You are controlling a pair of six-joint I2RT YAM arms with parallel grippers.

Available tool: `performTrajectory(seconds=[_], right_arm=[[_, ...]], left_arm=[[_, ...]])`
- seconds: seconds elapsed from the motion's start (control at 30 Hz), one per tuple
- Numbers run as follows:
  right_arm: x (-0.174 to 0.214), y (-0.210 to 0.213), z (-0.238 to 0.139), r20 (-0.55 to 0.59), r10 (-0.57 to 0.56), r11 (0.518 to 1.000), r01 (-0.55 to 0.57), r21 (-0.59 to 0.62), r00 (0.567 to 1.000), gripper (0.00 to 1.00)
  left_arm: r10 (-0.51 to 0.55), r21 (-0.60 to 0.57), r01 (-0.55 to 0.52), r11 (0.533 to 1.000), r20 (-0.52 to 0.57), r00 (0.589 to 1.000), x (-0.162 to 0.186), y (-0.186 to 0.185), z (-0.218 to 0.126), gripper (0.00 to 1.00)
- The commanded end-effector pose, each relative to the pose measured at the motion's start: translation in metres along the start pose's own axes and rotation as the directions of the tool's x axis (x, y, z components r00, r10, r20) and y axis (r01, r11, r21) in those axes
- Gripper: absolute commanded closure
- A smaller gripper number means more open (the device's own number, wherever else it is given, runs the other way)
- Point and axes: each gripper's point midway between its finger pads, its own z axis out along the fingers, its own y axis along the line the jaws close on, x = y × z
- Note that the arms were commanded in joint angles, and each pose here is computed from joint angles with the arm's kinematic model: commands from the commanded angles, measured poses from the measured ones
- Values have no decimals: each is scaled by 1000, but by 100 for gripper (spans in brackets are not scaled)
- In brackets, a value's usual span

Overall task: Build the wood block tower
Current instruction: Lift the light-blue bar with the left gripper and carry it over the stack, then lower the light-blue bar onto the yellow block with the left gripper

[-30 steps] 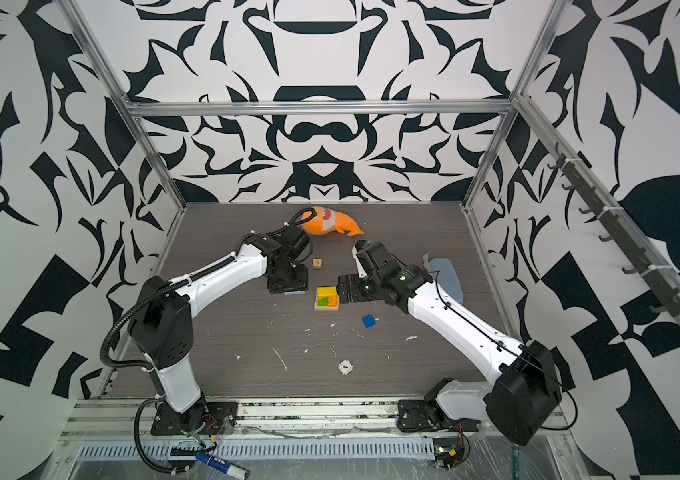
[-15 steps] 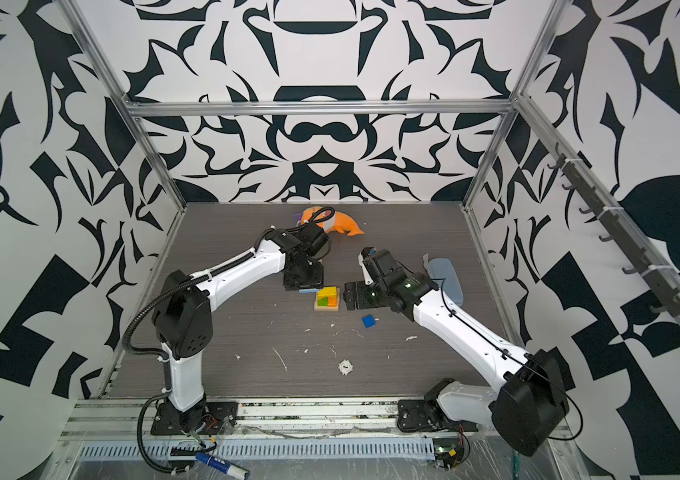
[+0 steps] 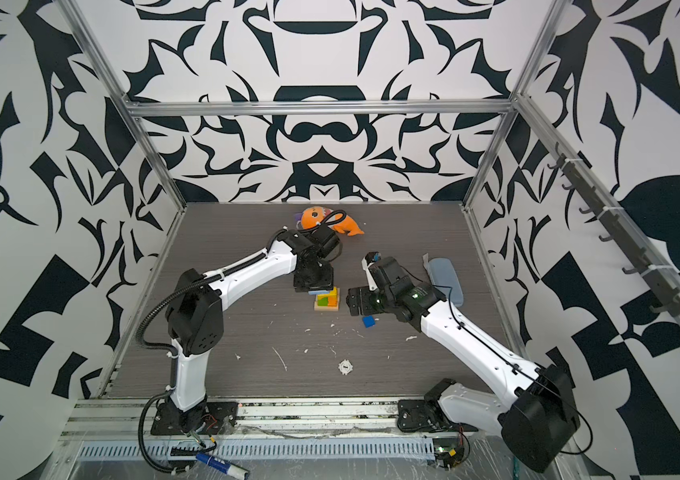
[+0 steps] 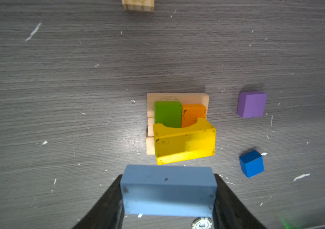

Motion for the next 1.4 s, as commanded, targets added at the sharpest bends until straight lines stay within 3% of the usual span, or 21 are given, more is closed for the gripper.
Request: performTrajectory(seconds=[0.0, 1.37], right_arm=[[-11, 0, -8, 56, -11, 1000, 11, 5, 998, 8], [-6, -3, -13, 71, -1, 1000, 1, -4, 997, 8]], left_arm=[[-22, -6, 21, 1000, -16, 1000, 1, -4, -2, 36], [-86, -82, 84, 993, -10, 996, -2, -11, 19, 34]])
